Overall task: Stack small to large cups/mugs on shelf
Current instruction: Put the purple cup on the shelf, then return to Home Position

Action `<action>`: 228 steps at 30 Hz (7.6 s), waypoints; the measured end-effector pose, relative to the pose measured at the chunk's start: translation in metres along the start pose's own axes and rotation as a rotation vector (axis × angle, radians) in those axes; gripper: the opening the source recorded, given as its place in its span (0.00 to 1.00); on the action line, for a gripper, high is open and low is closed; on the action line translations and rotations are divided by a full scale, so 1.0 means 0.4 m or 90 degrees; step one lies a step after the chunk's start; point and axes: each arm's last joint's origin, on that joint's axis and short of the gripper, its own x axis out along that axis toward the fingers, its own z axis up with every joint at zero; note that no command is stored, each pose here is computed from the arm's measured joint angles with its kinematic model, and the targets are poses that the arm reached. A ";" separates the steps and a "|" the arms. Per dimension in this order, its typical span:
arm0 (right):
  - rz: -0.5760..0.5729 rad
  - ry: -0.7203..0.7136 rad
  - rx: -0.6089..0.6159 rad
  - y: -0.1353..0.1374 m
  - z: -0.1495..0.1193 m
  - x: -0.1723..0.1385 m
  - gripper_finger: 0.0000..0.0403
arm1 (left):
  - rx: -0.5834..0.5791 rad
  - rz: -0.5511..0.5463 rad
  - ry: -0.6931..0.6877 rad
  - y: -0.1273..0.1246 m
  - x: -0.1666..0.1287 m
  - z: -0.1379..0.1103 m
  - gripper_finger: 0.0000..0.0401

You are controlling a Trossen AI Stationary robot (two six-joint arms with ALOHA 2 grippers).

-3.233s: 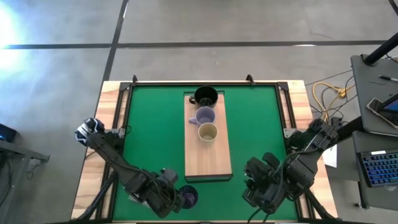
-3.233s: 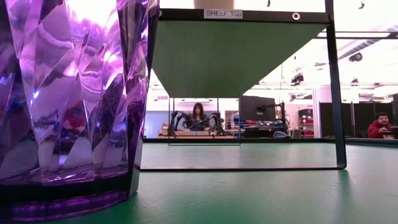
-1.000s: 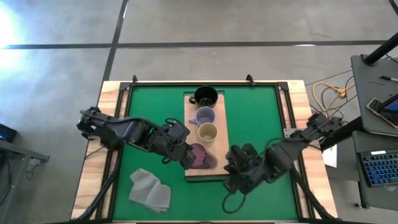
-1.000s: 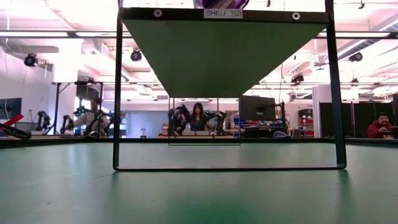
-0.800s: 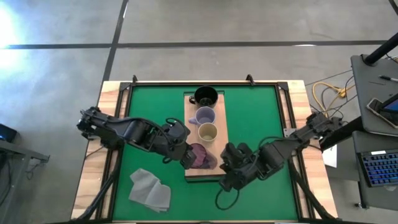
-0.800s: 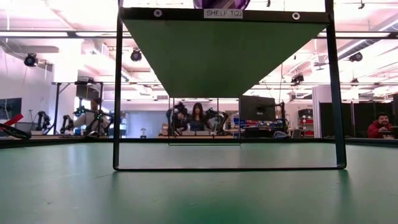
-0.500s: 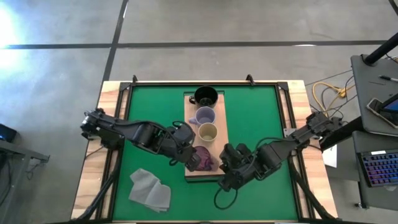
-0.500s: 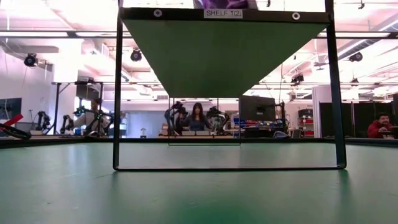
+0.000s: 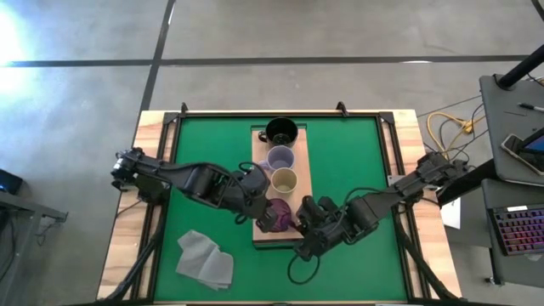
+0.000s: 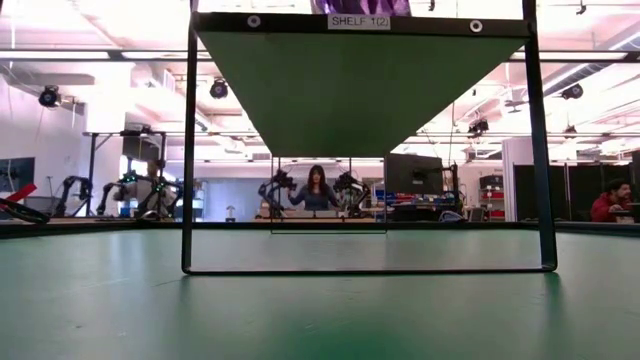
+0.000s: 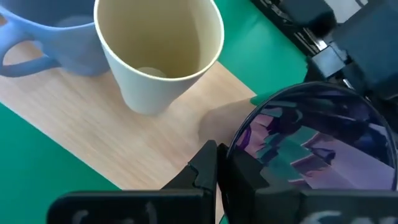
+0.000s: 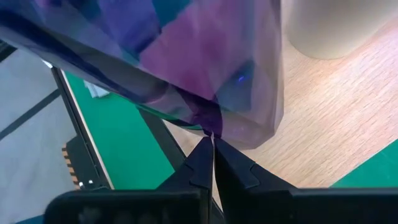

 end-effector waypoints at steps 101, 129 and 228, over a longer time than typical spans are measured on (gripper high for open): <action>0.537 -0.344 -0.459 -0.002 -0.051 -0.491 0.02 | 0.469 -0.654 -0.374 -0.100 -0.205 -0.101 0.33; 0.470 -0.506 -0.291 -0.488 -0.076 -0.305 0.02 | 0.237 -0.413 -0.426 0.486 -0.086 -0.181 0.33; 0.369 -0.503 -0.197 -0.690 -0.344 0.009 0.02 | 0.111 -0.337 -0.278 0.731 0.138 -0.455 0.33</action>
